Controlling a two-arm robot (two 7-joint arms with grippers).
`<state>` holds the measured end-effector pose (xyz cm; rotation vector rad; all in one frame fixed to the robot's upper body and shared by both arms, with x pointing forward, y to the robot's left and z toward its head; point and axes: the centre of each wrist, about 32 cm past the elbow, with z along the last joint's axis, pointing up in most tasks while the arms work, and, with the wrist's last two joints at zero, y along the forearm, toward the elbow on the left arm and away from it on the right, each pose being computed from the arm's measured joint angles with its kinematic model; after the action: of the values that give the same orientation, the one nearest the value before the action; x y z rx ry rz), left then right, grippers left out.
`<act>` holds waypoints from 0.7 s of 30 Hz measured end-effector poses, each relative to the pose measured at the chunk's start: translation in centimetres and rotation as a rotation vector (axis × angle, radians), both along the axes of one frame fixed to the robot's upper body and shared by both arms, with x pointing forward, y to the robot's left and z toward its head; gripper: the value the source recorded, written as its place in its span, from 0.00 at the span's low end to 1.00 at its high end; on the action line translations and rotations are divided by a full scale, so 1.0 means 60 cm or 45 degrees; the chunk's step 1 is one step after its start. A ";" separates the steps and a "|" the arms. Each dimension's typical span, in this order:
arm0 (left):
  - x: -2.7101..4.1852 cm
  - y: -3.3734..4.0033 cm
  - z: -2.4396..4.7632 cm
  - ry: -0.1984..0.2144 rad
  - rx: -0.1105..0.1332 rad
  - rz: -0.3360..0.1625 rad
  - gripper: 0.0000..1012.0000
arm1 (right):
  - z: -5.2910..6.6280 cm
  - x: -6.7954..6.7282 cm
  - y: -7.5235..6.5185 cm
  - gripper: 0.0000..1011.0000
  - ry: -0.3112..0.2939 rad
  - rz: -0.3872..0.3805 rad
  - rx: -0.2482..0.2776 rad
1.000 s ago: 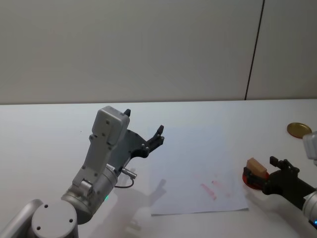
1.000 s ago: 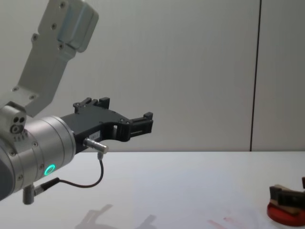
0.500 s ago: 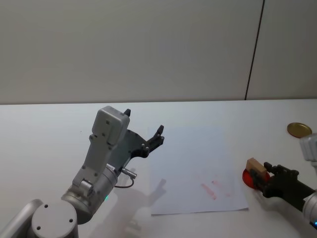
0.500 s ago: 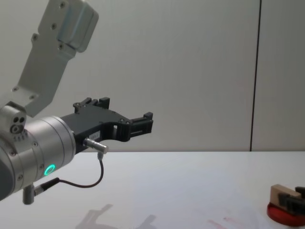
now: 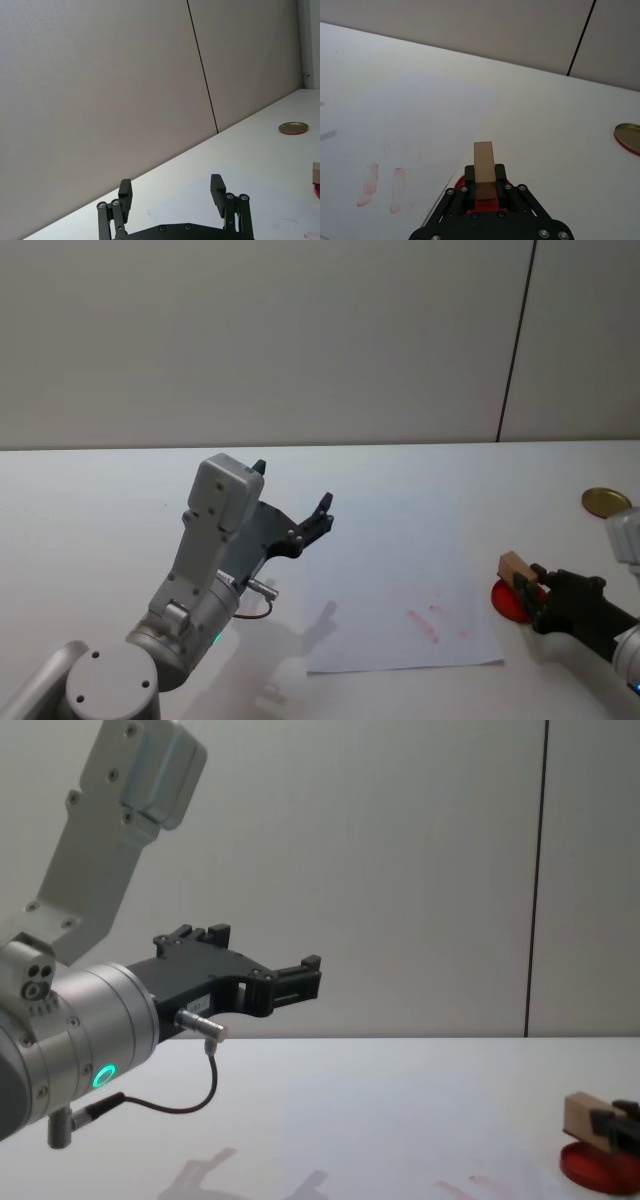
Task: Use the one hand to pick up the stamp and affix it onto the A4 paper.
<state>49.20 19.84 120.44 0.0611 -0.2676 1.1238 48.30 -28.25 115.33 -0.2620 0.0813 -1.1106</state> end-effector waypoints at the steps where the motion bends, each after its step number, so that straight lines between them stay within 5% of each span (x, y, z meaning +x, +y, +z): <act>1: 0.000 0.000 0.000 0.000 0.000 0.000 0.98 | 0.001 0.000 0.001 0.21 -0.007 0.002 -0.001; 12: 0.000 0.000 0.000 0.000 0.000 0.000 0.98 | 0.021 0.005 0.022 0.21 -0.094 0.076 0.010; 21: 0.000 0.000 0.000 0.000 0.000 0.000 0.98 | 0.028 0.013 0.049 0.21 -0.091 0.142 0.045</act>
<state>49.20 19.84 120.44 0.0612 -0.2676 1.1238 49.07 -25.30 117.00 -0.1929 0.0223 -1.0055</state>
